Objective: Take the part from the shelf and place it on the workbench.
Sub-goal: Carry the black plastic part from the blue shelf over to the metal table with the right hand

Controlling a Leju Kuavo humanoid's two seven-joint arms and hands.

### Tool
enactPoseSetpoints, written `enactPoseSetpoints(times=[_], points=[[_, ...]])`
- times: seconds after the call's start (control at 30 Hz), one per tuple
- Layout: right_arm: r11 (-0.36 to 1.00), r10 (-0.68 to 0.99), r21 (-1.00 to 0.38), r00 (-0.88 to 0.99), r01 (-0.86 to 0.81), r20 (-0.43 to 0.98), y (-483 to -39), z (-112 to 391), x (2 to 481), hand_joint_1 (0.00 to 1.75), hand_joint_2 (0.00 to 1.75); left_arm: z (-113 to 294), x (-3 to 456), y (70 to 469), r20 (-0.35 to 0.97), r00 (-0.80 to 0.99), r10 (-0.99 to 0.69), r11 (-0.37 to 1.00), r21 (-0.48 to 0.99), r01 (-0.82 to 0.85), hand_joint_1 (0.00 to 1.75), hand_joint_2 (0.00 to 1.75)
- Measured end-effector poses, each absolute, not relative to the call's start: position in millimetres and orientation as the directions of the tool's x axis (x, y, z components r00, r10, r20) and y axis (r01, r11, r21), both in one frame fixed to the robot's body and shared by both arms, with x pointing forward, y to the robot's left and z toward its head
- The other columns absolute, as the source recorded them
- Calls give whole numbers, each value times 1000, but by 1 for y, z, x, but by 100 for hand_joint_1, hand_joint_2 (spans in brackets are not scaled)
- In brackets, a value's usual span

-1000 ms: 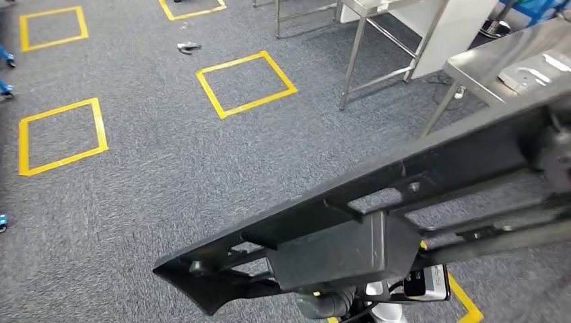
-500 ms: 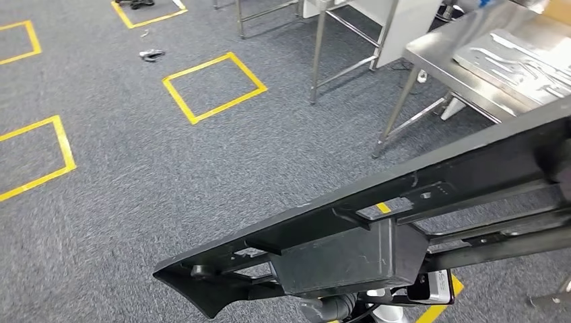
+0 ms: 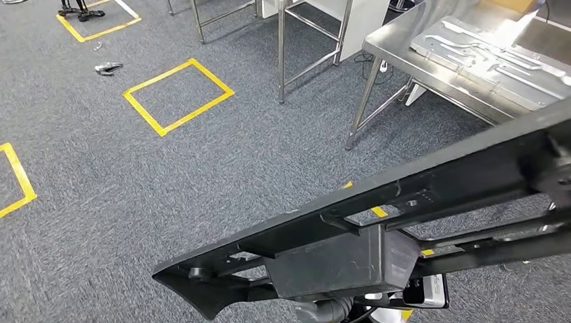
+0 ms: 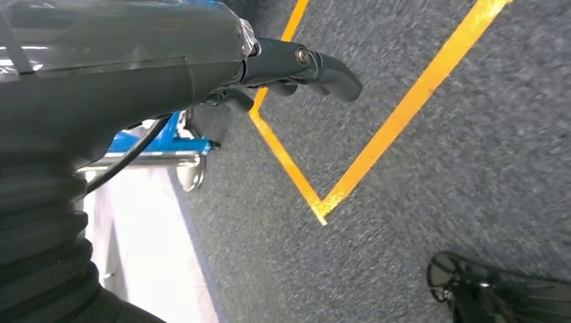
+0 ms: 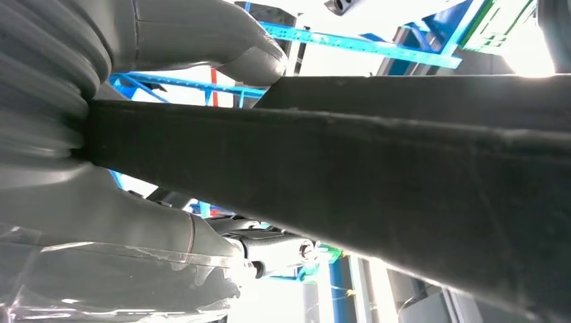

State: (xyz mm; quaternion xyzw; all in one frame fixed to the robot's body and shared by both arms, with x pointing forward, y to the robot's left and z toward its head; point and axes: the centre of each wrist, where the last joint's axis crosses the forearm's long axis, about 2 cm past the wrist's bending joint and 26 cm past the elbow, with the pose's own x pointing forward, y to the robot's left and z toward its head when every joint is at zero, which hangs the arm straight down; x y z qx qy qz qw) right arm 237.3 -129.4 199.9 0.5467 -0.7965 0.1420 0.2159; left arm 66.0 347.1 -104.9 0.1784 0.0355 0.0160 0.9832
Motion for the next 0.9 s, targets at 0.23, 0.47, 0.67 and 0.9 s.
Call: enactPoseSetpoints(times=[0.23, 0.47, 0.67, 0.9], points=[[359, -809, 12, -304, -933, 504, -129, 198, 238, 175, 175, -105, 63, 346, -36, 999, 40, 939, 342, -25, 0, 175], [346, -814, 3, -299, -938, 497, -127, 200, 240, 175, 175, -106, 64, 344, -8, 999, 45, 942, 334, -40, 0, 175], [330, -821, -4, -289, -944, 492, -122, 204, 244, 175, 175, -106, 61, 342, -24, 995, 93, 943, 321, -81, 0, 175], [315, -823, -3, -274, -949, 497, -121, 203, 245, 175, 175, -107, 60, 339, -16, 986, 167, 943, 296, -155, 0, 175]])
